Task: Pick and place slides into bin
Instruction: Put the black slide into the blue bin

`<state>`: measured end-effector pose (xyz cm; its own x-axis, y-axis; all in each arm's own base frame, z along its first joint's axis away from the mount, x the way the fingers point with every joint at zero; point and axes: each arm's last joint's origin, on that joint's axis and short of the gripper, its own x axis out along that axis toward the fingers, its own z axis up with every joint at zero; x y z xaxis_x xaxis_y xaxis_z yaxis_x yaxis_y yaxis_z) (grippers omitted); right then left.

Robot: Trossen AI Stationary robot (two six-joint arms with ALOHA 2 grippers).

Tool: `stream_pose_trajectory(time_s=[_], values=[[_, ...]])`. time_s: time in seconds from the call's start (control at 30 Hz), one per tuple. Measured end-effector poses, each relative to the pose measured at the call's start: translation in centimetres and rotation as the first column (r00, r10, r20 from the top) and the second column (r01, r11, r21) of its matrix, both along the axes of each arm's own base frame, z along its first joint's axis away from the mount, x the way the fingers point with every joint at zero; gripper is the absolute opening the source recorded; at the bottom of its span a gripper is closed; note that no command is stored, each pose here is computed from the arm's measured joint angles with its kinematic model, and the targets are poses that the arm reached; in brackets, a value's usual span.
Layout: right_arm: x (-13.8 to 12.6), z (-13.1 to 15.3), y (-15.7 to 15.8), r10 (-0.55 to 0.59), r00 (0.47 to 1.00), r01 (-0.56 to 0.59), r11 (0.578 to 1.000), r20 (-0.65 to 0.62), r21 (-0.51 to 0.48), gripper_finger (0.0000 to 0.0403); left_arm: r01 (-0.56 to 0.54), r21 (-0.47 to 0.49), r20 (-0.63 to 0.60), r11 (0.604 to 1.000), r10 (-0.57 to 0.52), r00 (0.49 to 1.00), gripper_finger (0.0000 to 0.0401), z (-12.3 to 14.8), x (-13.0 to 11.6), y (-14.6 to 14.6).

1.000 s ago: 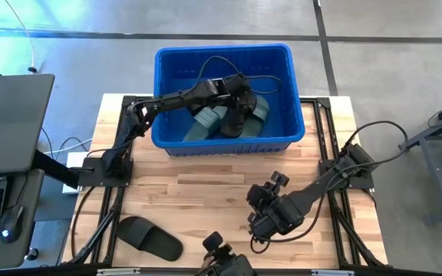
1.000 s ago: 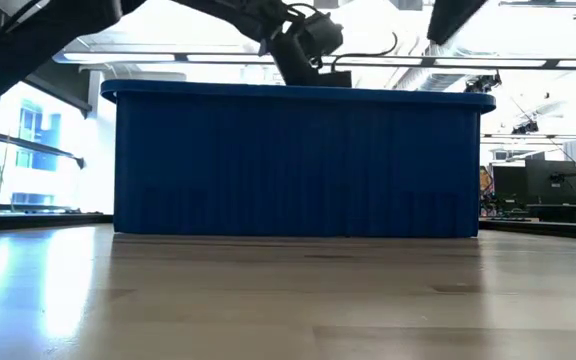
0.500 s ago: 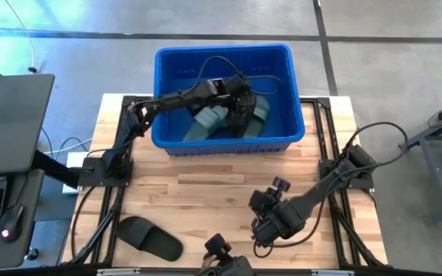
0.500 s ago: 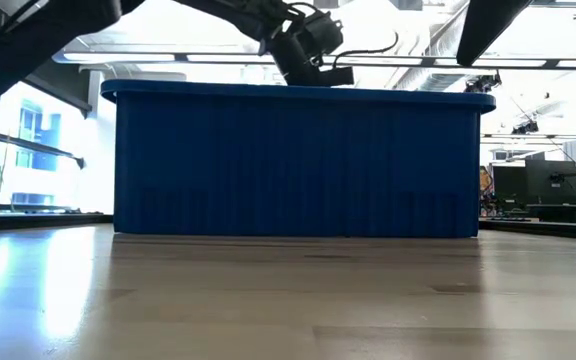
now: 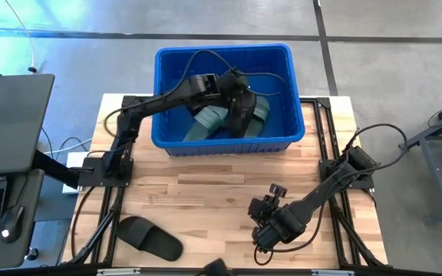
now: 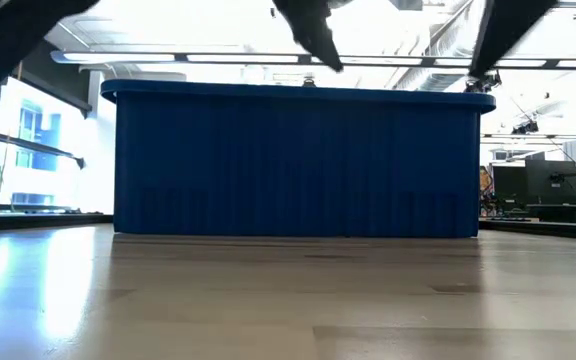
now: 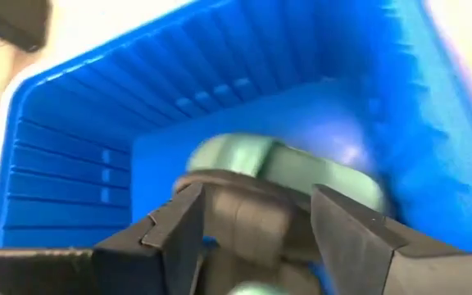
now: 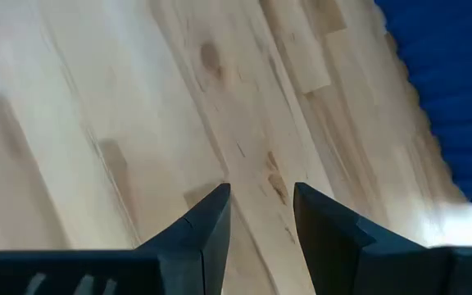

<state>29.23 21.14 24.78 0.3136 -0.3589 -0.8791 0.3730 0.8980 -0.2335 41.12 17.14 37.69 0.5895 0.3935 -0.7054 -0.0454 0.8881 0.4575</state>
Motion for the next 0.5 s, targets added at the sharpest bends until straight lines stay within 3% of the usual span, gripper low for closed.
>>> stream_pose_trajectory(time_s=[0.17, 0.27, 0.5], values=[[-0.3, -3.4, -0.6, 0.099, 0.994, -0.102, 0.993, -0.055, -0.061, 0.0124, 0.054, -0.010, -0.056, 0.998, -0.055, 0.997, 0.0198, 2.5, -2.0, -3.5], [0.0, -6.1, -0.7, 0.213, 0.976, -0.215, 0.975, -0.034, -0.056, 0.0124, 0.058, -0.049, -0.072, 0.997, -0.061, 0.996, 0.0200, 3.7, -3.2, -5.9], [1.0, -9.7, 0.0, 0.538, 0.835, -0.529, 0.843, 0.118, -0.101, 0.0124, 0.130, -0.132, -0.213, 0.983, -0.156, 0.965, 0.0189, 5.0, -6.3, -12.6]])
